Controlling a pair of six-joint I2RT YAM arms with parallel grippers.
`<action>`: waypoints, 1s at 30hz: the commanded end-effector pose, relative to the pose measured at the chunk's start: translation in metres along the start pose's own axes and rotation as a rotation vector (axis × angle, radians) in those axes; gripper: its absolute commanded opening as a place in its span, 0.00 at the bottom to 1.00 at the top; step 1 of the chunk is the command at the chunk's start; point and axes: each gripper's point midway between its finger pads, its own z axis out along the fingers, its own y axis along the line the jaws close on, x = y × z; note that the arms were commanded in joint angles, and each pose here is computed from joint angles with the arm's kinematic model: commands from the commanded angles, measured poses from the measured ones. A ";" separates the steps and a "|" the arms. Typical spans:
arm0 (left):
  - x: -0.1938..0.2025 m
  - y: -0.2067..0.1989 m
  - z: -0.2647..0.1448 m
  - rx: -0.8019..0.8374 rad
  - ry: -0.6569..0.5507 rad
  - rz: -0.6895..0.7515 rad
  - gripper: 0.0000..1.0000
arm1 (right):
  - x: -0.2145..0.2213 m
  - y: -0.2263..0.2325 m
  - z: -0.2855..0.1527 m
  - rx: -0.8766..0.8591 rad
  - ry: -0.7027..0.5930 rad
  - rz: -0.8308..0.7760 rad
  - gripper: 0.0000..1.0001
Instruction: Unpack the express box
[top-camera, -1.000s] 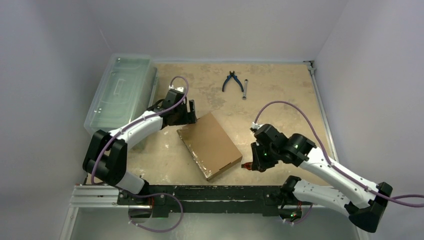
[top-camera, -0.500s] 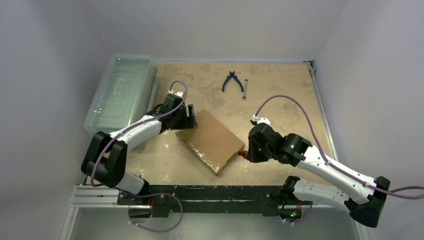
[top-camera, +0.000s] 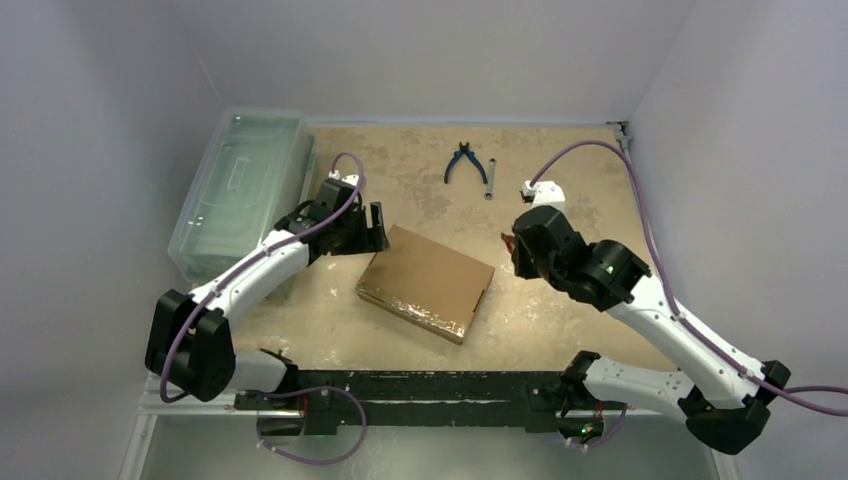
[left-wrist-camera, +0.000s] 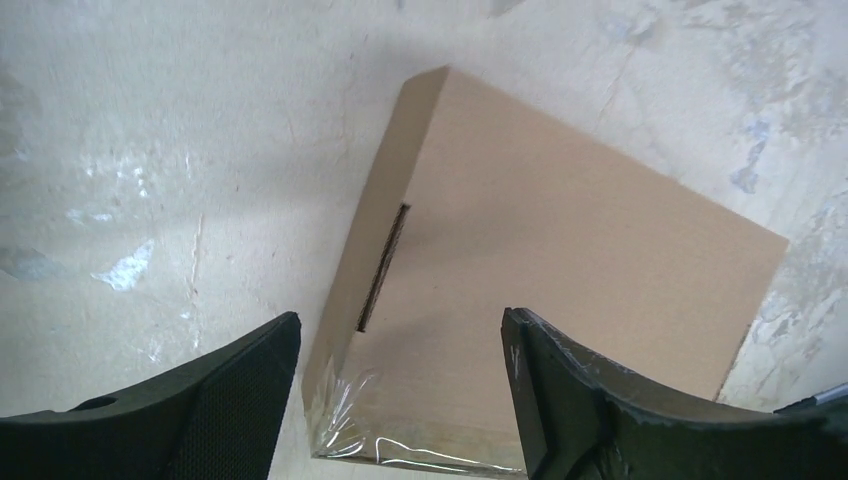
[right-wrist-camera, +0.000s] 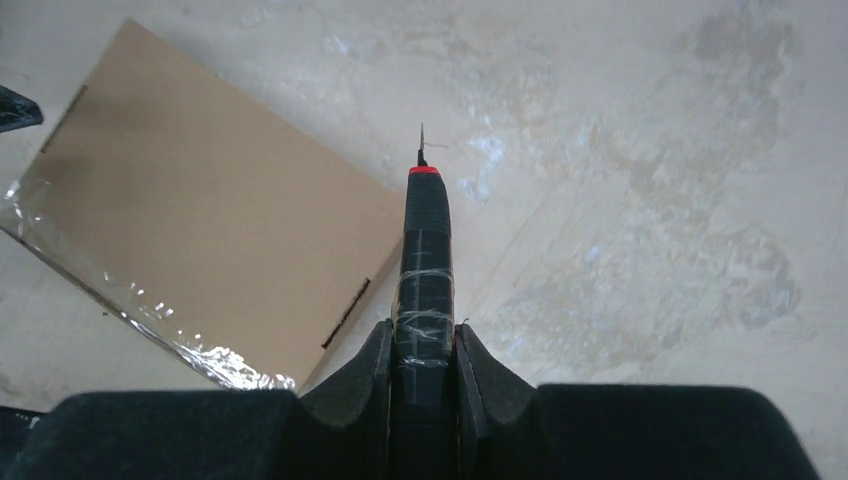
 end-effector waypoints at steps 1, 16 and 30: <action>-0.009 -0.002 -0.013 -0.007 0.032 0.096 0.72 | -0.038 0.019 -0.018 -0.160 -0.148 -0.180 0.00; 0.000 0.013 0.015 -0.012 0.110 0.278 0.29 | 0.009 0.216 -0.037 -0.765 -0.145 -0.472 0.00; -0.002 0.009 0.016 0.155 0.112 0.227 0.28 | 0.011 0.251 -0.006 -0.698 -0.191 -0.565 0.00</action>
